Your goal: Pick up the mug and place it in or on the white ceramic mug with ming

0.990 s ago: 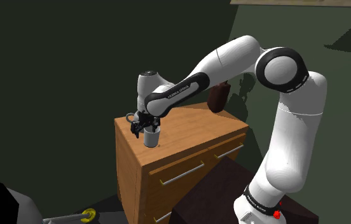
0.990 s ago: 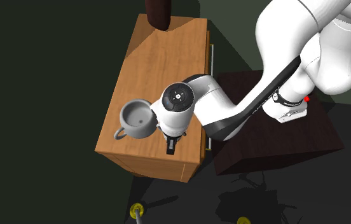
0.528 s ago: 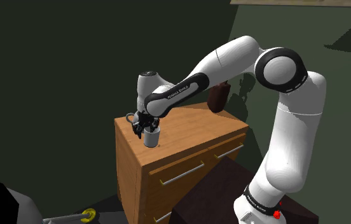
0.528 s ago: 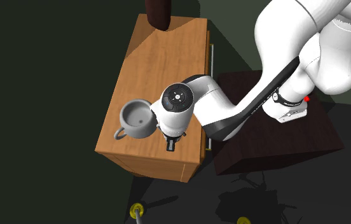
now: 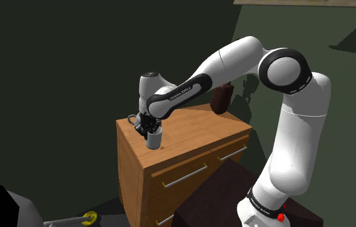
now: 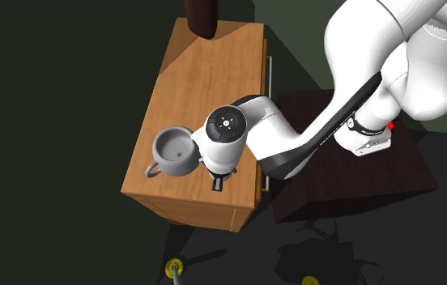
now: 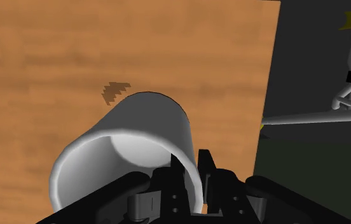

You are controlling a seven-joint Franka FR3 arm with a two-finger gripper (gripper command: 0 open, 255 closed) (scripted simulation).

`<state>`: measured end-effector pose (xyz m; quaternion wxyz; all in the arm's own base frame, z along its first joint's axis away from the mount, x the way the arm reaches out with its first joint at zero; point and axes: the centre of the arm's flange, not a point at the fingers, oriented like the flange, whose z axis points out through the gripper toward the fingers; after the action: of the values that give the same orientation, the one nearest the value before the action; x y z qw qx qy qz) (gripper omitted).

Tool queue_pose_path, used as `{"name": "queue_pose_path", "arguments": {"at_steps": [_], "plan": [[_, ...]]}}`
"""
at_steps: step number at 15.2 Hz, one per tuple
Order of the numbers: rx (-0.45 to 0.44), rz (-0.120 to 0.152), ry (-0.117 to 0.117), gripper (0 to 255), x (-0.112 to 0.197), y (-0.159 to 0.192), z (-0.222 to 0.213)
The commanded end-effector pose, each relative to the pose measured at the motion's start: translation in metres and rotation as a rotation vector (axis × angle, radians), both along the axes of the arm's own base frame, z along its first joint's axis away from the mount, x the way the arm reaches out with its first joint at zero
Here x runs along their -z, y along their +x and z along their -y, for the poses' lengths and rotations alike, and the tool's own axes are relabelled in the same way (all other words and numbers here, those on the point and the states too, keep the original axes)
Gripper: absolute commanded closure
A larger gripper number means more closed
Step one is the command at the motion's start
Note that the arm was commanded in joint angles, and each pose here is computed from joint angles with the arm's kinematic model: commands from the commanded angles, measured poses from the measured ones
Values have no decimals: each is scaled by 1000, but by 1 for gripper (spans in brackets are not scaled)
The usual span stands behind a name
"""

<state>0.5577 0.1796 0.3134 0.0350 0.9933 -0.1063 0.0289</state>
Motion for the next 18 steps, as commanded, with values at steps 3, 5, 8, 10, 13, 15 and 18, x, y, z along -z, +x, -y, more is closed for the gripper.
{"name": "queue_pose_path", "arguments": {"at_steps": [3, 5, 8, 10, 13, 15, 18], "plan": [[0, -1, 0, 255, -10, 0, 0], [0, -1, 0, 255, -21, 0, 0], [0, -1, 0, 255, -37, 0, 0], [0, -1, 0, 255, -47, 0, 0], [0, -1, 0, 255, -63, 0, 0], [0, -1, 0, 255, -74, 0, 0], [0, -1, 0, 255, -89, 0, 0]]}}
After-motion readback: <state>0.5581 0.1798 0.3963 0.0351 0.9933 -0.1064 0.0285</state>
